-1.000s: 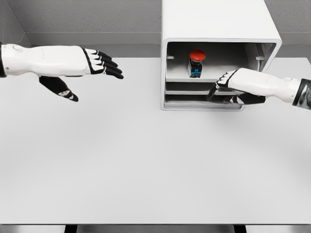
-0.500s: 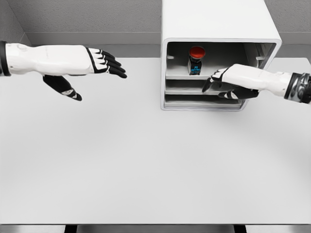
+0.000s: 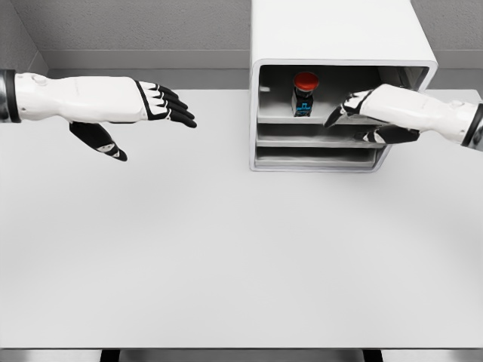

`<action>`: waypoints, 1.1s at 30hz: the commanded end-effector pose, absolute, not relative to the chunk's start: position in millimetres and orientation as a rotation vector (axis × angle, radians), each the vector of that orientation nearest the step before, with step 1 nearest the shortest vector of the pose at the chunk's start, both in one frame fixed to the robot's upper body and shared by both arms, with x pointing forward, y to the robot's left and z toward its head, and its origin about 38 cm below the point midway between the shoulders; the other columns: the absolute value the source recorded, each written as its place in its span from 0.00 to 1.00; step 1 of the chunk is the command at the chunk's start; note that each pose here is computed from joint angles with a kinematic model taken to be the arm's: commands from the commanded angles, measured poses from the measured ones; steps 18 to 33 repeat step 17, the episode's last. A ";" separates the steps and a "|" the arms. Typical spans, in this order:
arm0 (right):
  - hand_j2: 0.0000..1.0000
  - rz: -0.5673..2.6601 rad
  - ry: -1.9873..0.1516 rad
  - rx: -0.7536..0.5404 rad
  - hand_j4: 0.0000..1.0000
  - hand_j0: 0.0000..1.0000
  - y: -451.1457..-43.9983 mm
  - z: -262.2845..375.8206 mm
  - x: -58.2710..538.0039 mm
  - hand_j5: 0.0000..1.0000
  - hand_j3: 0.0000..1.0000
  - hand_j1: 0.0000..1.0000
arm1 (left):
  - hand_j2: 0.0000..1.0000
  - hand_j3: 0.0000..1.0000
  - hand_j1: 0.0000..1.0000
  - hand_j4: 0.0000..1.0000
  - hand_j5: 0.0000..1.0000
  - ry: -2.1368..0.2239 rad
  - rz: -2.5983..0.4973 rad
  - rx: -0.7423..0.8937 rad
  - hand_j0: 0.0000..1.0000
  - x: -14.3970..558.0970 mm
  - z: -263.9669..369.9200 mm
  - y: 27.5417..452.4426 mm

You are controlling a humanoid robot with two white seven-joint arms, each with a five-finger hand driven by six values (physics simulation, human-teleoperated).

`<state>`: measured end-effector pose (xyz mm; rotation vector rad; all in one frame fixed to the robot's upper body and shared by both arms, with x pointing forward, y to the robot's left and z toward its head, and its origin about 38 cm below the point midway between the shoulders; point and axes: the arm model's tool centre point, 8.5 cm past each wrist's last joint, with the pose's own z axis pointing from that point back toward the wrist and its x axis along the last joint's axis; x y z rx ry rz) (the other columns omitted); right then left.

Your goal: Slide open multi-storey tabletop storage cabinets and put open load switch and slide close multi-storey tabletop storage cabinets

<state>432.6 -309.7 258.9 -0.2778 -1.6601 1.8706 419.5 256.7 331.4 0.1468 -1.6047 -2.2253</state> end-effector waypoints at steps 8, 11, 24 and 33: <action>1.00 1.967 -1.697 -0.369 1.00 1.00 -325.3 290.5 366.7 1.00 1.00 1.00 | 1.00 1.00 1.00 1.00 1.00 -1.606 -2.219 0.144 1.00 419.6 331.8 256.9; 1.00 1.967 -1.626 -0.301 1.00 1.00 -330.2 264.5 357.5 1.00 1.00 1.00 | 1.00 1.00 1.00 1.00 1.00 -1.605 -2.220 0.146 1.00 419.6 331.7 256.9; 1.00 1.959 -1.609 -0.273 1.00 1.00 -330.5 253.7 353.7 1.00 1.00 1.00 | 1.00 1.00 1.00 1.00 1.00 -1.590 -2.236 0.165 1.00 420.1 330.3 257.4; 1.00 1.959 -1.609 -0.273 1.00 1.00 -330.5 253.7 353.7 1.00 1.00 1.00 | 1.00 1.00 1.00 1.00 1.00 -1.590 -2.236 0.165 1.00 420.1 330.3 257.4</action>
